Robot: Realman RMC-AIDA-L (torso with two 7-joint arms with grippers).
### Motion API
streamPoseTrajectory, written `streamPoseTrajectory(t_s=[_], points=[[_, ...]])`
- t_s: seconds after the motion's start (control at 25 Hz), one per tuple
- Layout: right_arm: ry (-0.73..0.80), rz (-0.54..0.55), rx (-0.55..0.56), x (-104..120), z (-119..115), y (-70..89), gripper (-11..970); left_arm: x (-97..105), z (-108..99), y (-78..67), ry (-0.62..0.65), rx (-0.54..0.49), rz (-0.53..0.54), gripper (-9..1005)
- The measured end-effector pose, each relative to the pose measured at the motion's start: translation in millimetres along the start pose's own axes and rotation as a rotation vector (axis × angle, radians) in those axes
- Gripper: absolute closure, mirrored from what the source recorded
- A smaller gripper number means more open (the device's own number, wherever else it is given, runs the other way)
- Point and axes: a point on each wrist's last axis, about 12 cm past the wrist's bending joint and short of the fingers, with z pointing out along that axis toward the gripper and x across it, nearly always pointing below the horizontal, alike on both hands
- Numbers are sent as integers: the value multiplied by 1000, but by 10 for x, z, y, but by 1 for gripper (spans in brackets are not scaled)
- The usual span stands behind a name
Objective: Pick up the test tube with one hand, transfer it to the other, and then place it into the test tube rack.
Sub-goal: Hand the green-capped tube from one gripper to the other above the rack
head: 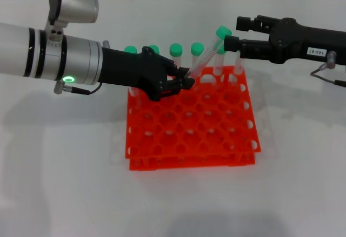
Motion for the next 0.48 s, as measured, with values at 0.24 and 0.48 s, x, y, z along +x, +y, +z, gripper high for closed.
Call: streamPoseTrajectory(t_s=[0.24, 0.48], points=[[-37, 39, -26, 95, 102, 42, 160, -2, -1, 13, -1, -10, 1, 810], [-42, 49, -34, 125, 194, 50, 173, -2, 9, 6, 2, -7, 3, 810]])
